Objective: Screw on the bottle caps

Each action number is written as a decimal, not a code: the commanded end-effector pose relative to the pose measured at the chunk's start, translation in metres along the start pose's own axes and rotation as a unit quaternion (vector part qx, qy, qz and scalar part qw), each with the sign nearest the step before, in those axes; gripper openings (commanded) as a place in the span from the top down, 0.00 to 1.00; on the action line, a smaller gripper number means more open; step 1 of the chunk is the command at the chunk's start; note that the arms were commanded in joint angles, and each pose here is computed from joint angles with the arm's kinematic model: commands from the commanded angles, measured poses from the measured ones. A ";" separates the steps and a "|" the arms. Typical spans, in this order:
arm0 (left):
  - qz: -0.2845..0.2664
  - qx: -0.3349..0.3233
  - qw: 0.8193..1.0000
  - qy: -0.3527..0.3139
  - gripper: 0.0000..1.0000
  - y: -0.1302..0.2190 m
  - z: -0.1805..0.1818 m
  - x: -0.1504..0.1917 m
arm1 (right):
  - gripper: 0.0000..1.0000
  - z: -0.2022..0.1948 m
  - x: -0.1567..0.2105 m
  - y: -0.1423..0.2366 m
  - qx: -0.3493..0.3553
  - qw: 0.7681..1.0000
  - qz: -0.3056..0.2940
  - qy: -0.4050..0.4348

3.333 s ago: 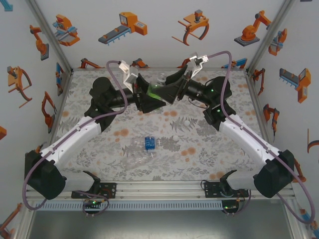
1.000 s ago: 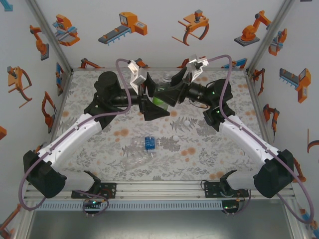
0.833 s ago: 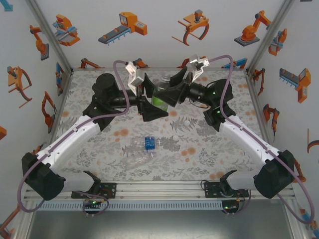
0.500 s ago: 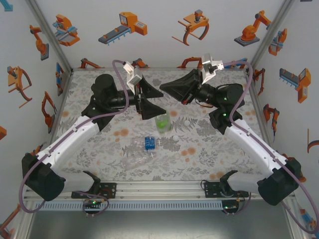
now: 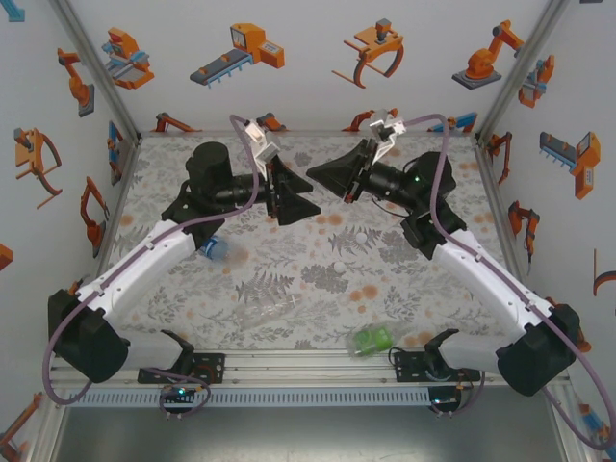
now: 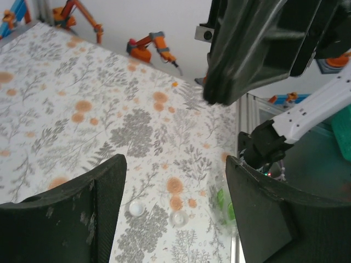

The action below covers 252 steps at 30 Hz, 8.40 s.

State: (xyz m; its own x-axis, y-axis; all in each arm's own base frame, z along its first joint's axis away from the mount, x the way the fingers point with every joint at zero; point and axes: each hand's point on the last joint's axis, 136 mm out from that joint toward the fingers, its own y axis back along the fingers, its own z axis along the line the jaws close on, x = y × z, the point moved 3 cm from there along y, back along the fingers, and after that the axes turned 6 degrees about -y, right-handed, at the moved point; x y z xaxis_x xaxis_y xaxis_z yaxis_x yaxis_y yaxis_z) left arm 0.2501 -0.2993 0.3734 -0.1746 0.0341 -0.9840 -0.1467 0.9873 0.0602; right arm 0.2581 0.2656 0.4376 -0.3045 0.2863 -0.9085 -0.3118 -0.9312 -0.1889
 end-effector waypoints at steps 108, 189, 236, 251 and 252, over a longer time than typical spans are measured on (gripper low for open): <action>0.224 0.059 0.963 0.140 0.23 -0.018 -0.025 0.088 | 0.58 -0.010 0.181 0.061 0.043 0.589 0.393 0.705; 0.107 -0.100 0.989 0.003 0.61 0.035 0.011 0.082 | 0.46 -0.075 0.093 -0.018 0.330 0.869 -0.009 -0.369; 0.038 0.111 0.991 -0.063 0.18 0.033 -0.057 0.001 | 0.84 0.066 0.008 -0.004 -0.114 0.991 -0.046 0.048; 0.038 0.124 0.989 -0.066 0.52 0.029 -0.061 0.001 | 0.86 0.073 0.007 0.000 -0.137 0.989 -0.052 0.032; 0.037 0.125 0.989 -0.067 0.54 0.029 -0.062 0.001 | 0.86 0.072 0.008 -0.001 -0.135 0.989 -0.052 0.031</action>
State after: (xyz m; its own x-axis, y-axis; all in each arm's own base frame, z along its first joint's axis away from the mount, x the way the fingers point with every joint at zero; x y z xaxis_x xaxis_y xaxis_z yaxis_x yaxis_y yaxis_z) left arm 0.1866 -0.2792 0.3748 -0.0850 0.1316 -0.9876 0.0951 0.9878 0.1234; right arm 0.2025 0.2899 0.4354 -0.2713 0.3312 -0.9037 -0.1325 -0.9429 -0.3057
